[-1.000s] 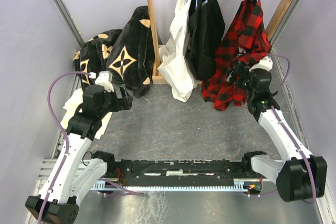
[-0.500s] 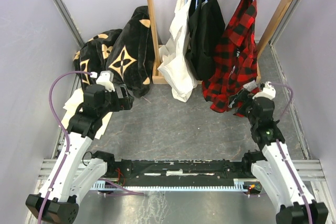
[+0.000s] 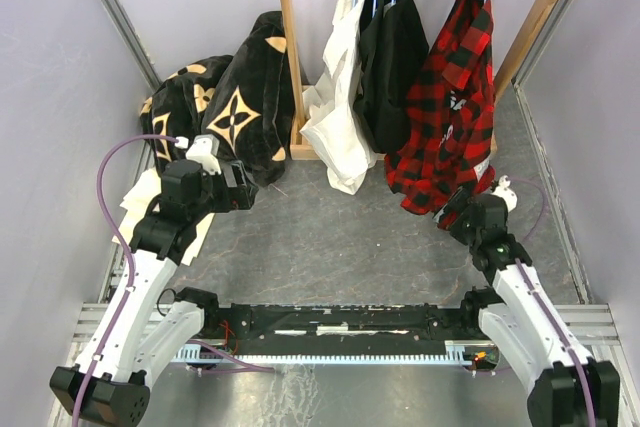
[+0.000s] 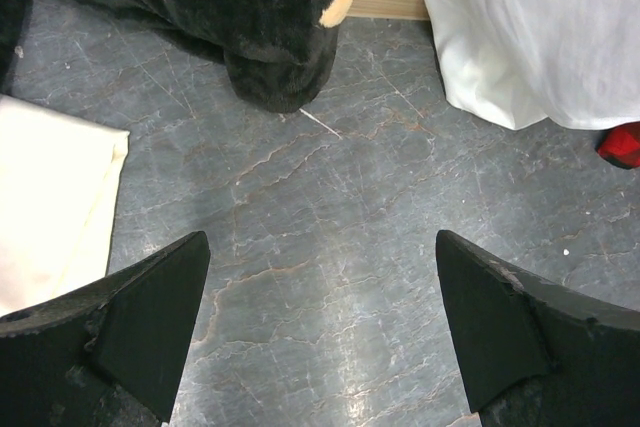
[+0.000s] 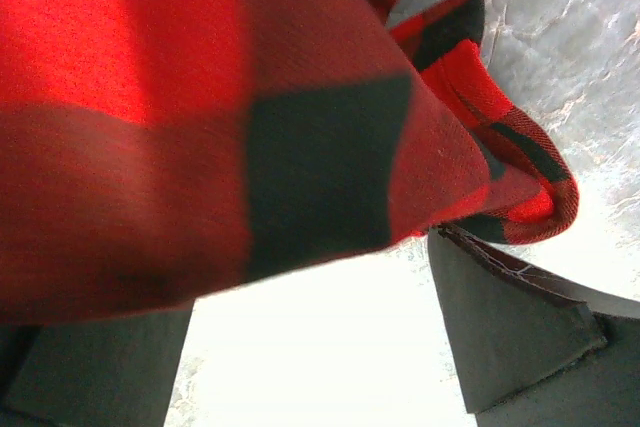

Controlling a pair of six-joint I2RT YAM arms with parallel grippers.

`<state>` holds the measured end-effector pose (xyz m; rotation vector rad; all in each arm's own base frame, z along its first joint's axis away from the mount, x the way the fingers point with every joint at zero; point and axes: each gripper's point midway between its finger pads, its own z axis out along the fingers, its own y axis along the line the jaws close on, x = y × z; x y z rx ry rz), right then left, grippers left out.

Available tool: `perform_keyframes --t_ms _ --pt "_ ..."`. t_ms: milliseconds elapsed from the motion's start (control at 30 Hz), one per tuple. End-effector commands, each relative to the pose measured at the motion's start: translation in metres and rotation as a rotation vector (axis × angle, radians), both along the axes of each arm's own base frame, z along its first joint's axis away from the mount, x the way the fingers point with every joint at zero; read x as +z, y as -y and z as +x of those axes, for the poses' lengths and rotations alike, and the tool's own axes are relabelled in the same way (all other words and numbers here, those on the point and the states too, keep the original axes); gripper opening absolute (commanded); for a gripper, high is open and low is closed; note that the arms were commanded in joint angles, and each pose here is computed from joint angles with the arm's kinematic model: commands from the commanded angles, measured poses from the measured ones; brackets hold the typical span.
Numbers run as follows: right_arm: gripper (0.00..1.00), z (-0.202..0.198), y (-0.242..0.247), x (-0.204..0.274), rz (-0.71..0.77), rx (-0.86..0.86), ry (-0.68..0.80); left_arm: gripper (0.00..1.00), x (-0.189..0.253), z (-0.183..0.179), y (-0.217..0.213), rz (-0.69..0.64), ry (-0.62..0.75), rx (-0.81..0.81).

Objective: Place the shirt on the hanger
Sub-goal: Adjust the shirt at the center of the board.

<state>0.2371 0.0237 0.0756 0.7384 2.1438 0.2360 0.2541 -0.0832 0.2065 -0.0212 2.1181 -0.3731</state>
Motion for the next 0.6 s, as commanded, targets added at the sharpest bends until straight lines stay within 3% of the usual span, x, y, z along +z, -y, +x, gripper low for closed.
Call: perform_keyframes --t_ms 0,567 --pt "0.99 0.026 -0.006 -0.004 0.057 -0.032 0.083 1.00 0.009 0.004 0.006 -0.045 0.035 -0.005" --pt "0.99 0.143 -0.049 -0.036 0.236 -0.018 0.090 1.00 0.009 0.003 0.003 -0.039 0.036 0.007"
